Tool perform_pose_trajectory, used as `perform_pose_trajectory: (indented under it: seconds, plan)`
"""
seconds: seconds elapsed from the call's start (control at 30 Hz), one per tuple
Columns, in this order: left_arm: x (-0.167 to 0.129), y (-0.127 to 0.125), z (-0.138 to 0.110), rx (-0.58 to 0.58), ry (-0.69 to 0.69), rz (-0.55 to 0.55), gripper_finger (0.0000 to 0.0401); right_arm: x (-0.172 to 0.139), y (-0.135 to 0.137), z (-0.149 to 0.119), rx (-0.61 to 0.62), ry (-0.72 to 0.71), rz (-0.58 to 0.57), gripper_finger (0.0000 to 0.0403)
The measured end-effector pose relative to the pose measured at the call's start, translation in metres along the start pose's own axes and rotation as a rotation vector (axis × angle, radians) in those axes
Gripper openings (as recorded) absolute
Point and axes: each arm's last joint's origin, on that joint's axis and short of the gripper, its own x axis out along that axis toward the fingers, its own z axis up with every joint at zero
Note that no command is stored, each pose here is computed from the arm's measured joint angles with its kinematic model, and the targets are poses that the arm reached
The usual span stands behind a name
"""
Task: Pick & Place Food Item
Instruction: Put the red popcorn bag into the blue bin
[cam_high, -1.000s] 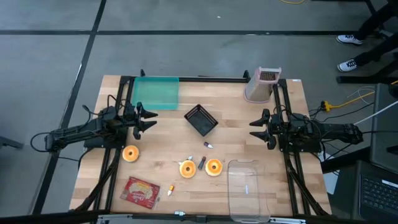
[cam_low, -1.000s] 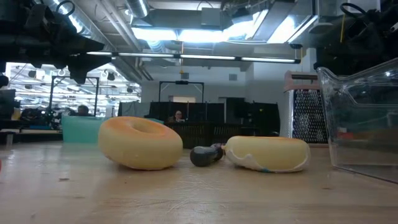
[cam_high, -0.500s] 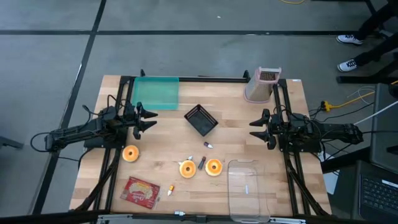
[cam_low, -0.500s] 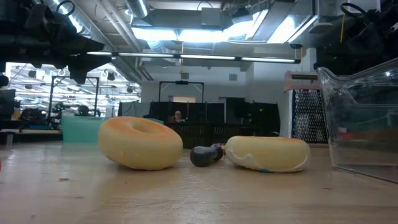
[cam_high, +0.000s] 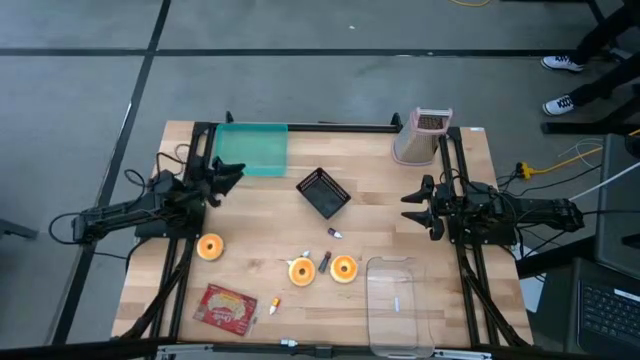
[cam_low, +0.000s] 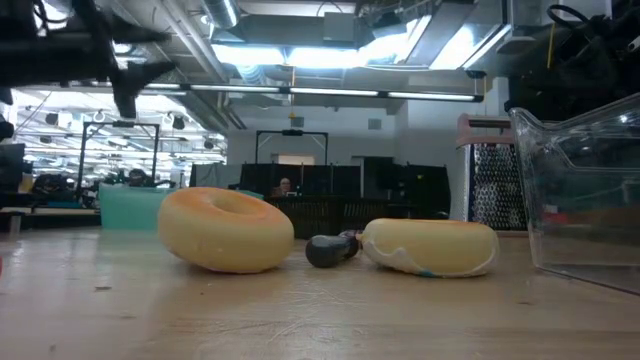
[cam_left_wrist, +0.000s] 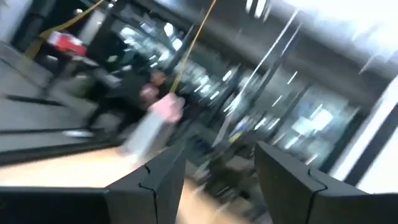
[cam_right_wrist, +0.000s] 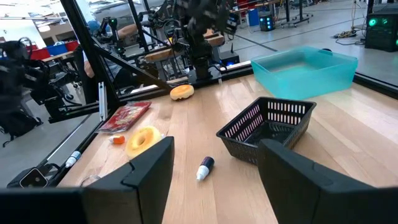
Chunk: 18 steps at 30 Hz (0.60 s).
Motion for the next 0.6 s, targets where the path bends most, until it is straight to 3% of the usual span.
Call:
perform_pose_trajectory:
  seconds: [0.13,0.27,0.33,0.5,0.6]
  plan:
    - [-0.003,-0.018,0.022,-0.163,-0.169,-0.195,0.0185,0.000,0.000,0.000,0.000,0.000,0.000,0.0228]
    - [-0.007,-0.047,0.059,-0.144,-0.277,-0.313,0.0189,0.000,0.000,0.000,0.000,0.000,0.000,0.0228]
    - [-0.003,-0.062,0.077,-0.061,-0.177,-0.269,0.0191,0.000,0.000,0.000,0.000,0.000,0.000,0.0228]
    - [0.016,-0.091,0.109,0.175,0.315,-0.003,0.0192,0.000,0.000,0.000,0.000,0.000,0.000,0.0228]
    - [0.035,-0.107,0.123,0.244,0.574,0.026,0.0192,0.000,0.000,0.000,0.000,0.000,0.000,0.0228]
